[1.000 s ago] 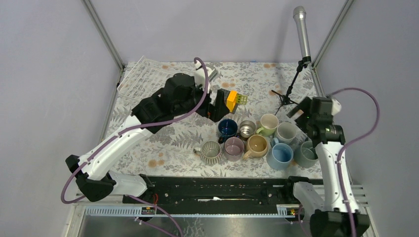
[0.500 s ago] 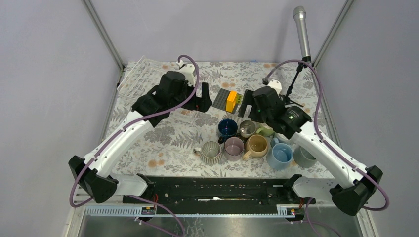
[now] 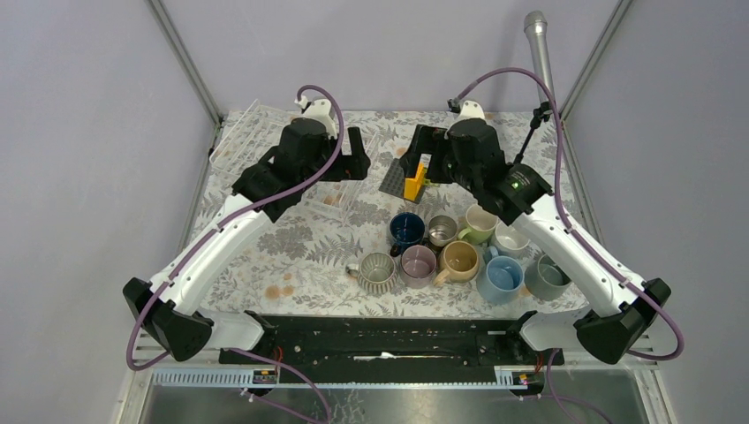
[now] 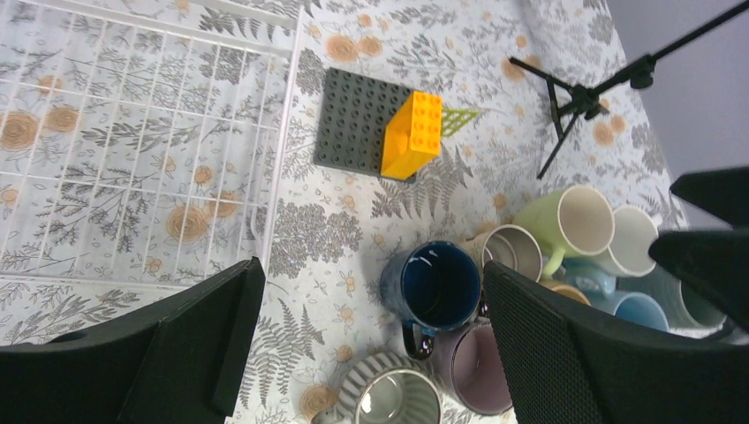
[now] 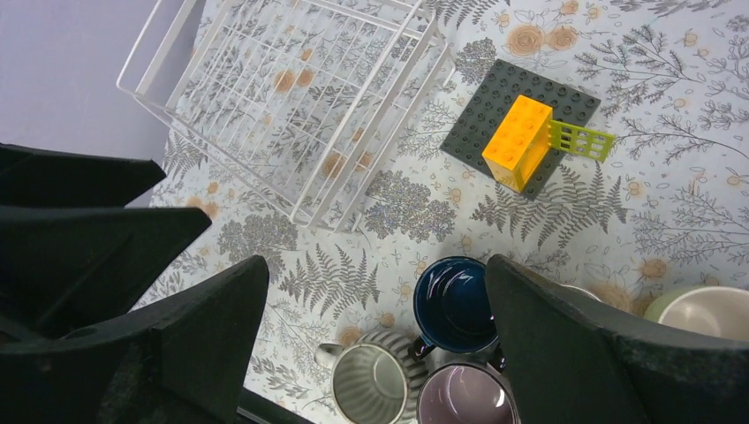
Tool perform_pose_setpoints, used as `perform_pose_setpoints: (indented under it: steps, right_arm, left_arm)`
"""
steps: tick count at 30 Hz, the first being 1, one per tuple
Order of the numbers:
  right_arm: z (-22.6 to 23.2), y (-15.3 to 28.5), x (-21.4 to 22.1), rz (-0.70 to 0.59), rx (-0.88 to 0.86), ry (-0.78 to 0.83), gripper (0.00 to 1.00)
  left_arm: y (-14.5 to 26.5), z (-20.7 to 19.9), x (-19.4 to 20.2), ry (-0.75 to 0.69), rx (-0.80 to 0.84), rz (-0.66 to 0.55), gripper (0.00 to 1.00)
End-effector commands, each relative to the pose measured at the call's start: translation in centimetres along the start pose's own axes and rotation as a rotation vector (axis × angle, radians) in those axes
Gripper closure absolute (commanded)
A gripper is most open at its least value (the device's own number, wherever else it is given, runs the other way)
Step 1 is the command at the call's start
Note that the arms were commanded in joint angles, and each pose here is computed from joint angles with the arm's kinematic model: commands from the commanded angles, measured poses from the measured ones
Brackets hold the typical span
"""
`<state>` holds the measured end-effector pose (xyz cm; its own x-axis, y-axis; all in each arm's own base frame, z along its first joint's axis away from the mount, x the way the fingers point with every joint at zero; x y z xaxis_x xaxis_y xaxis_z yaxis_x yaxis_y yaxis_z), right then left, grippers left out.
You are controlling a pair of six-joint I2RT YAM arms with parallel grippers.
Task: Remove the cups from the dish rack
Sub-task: Reset both arms
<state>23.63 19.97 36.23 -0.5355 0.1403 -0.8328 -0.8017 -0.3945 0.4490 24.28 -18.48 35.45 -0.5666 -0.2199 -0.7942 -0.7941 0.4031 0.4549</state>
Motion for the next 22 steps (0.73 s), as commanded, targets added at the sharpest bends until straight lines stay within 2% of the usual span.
perform_pose_setpoints:
  steps: [1,22]
  right_arm:
    - [0.2,-0.1,-1.1,-0.042,-0.067,0.023,0.00]
    - [-0.7,1.2,-0.6,-0.067,-0.072,0.027,0.01]
  left_arm:
    - [0.5,-0.2,-2.1,0.045,-0.049,-0.096,0.01]
    - [0.8,-0.3,-2.5,0.004,-0.001,-0.125,0.01]
Point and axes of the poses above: each gripper's point midway between its finger pads, its own y axis back along the fingers, its own z axis along the line the jaws close on, x = y × z, the point moved 10 cm from there along y, back along the fingers, and after that the axes turned 6 degrees about y, right-handed, at the moved point
